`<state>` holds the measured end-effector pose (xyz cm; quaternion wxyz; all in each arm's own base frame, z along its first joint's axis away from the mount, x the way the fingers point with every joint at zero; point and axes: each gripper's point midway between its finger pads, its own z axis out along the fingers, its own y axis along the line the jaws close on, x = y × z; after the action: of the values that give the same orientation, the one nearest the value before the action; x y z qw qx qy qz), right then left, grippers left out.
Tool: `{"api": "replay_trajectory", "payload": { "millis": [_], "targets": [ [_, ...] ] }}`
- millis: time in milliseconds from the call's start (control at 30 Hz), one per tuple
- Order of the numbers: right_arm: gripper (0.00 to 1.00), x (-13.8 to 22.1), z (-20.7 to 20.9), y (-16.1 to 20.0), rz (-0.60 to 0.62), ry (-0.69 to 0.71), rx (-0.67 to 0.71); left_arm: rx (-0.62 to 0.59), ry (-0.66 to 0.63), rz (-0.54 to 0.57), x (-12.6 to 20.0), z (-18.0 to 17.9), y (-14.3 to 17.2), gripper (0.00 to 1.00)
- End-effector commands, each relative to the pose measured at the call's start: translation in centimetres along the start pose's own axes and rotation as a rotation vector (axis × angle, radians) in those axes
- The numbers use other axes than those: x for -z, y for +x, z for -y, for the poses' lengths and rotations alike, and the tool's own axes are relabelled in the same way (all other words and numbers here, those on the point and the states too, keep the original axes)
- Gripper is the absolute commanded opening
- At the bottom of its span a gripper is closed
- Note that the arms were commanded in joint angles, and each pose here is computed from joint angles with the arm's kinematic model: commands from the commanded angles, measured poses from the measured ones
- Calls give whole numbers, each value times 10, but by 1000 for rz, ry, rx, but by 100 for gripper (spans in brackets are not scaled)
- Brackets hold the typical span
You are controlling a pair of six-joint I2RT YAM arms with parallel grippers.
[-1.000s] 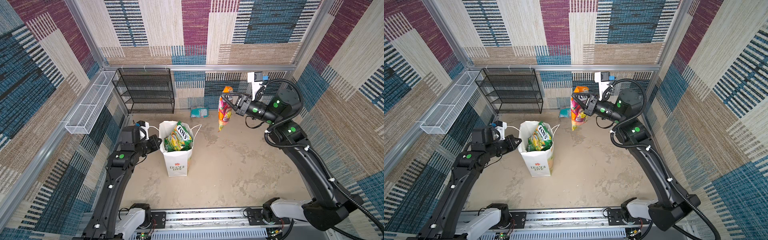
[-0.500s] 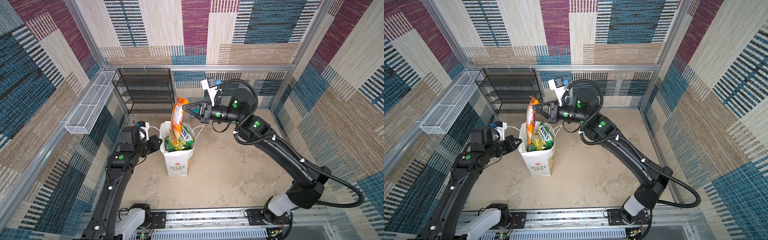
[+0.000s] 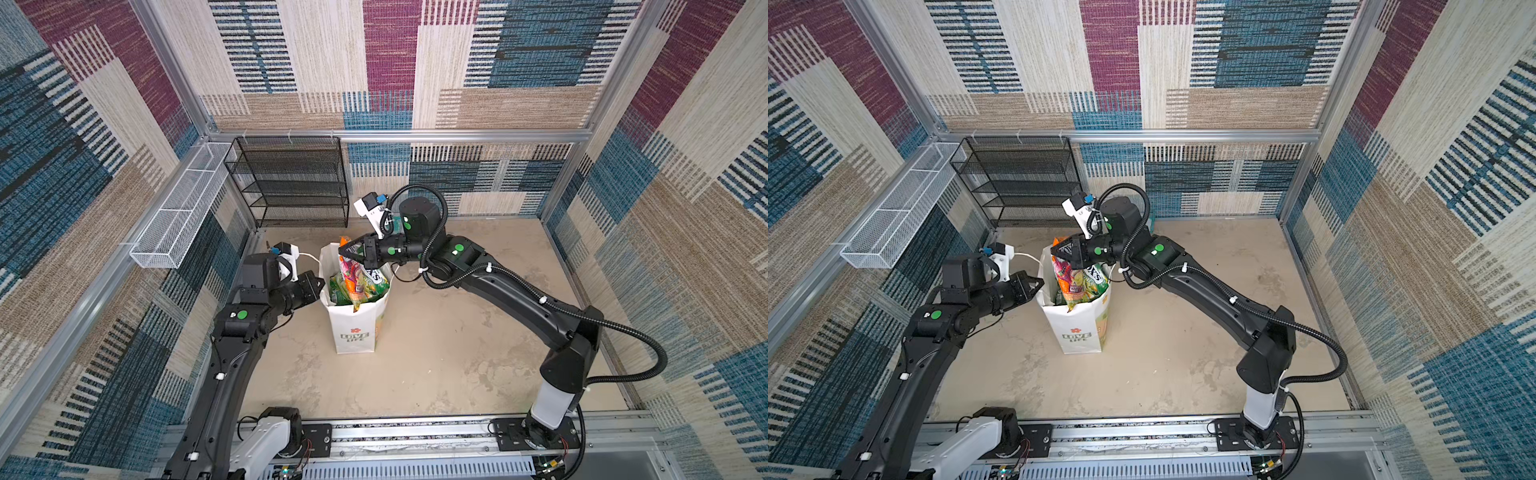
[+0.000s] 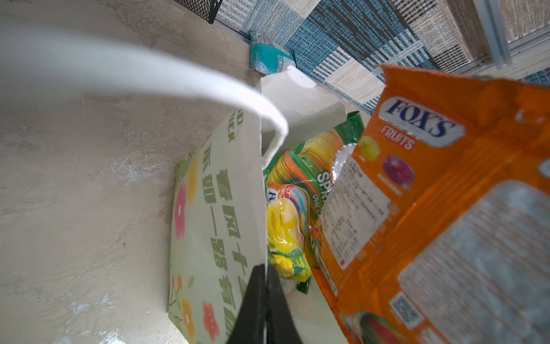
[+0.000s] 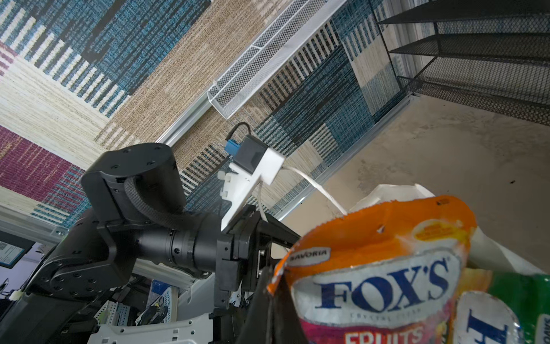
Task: Place the snacks into the paper bag
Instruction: Place the snack in the paper bag.
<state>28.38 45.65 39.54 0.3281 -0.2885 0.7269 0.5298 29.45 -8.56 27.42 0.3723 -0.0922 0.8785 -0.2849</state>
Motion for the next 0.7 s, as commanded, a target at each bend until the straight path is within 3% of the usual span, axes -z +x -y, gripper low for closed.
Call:
{"api": "replay_trajectory", "payload": {
  "millis": [0, 433, 667],
  "targets": [
    [0, -1, 3, 1, 0, 37, 32, -34, 22, 61, 4, 7, -14, 0],
    [0, -12, 1, -38, -3, 54, 121, -32, 34, 57, 4, 9, -14, 0],
    [0, -24, 23, -27, -43, 74, 86, -31, 32, 55, 3, 8, -14, 0]
  ]
}}
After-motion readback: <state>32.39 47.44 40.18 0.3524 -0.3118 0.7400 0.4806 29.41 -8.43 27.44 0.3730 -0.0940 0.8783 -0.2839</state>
